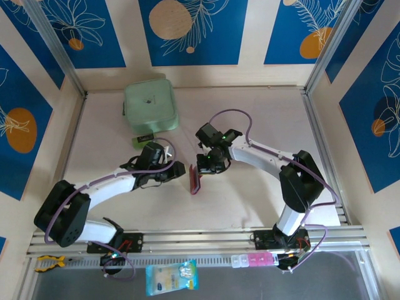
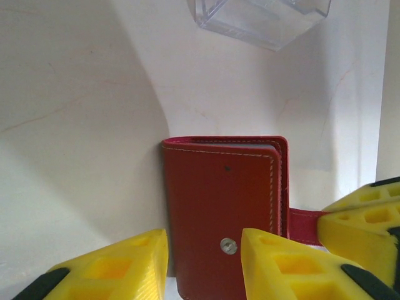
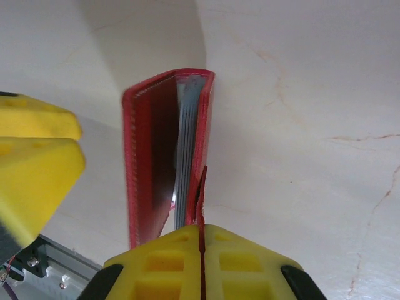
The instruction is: Take the credit cards out of the card holder
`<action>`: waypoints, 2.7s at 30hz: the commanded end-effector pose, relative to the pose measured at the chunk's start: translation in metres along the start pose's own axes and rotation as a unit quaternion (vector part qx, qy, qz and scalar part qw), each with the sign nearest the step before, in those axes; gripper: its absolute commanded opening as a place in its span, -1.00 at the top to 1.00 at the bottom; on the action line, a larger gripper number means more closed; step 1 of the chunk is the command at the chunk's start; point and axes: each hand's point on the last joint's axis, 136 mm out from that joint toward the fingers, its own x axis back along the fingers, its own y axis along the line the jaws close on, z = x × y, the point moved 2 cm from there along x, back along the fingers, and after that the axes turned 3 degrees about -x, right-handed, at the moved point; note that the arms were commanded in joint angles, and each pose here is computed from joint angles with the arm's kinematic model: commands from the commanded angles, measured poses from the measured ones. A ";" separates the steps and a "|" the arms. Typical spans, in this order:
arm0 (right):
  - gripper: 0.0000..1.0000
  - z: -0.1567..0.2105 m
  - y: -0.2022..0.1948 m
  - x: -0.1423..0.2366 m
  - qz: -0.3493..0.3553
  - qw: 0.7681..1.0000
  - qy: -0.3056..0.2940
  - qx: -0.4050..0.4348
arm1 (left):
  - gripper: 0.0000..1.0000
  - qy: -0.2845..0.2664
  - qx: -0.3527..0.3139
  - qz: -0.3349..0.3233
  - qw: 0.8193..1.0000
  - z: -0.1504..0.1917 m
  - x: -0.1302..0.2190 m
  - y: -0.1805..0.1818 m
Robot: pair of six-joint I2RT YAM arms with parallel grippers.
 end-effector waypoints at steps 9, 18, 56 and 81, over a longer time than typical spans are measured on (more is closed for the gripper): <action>1.00 0.000 0.008 0.014 0.003 1.000 0.001 -0.001 | 0.27 -0.022 -0.001 0.021 1.000 -0.009 0.017 -0.010; 1.00 0.002 0.000 0.010 0.010 1.000 0.004 -0.001 | 0.60 0.033 0.009 0.025 0.999 0.004 -0.009 -0.006; 0.75 0.017 -0.104 -0.031 0.075 0.995 0.021 -0.068 | 0.91 0.107 0.036 -0.083 0.990 0.040 -0.043 0.044; 0.02 0.029 -0.163 -0.028 0.186 0.979 0.036 -0.079 | 0.90 0.126 0.050 -0.100 0.986 0.049 -0.047 0.055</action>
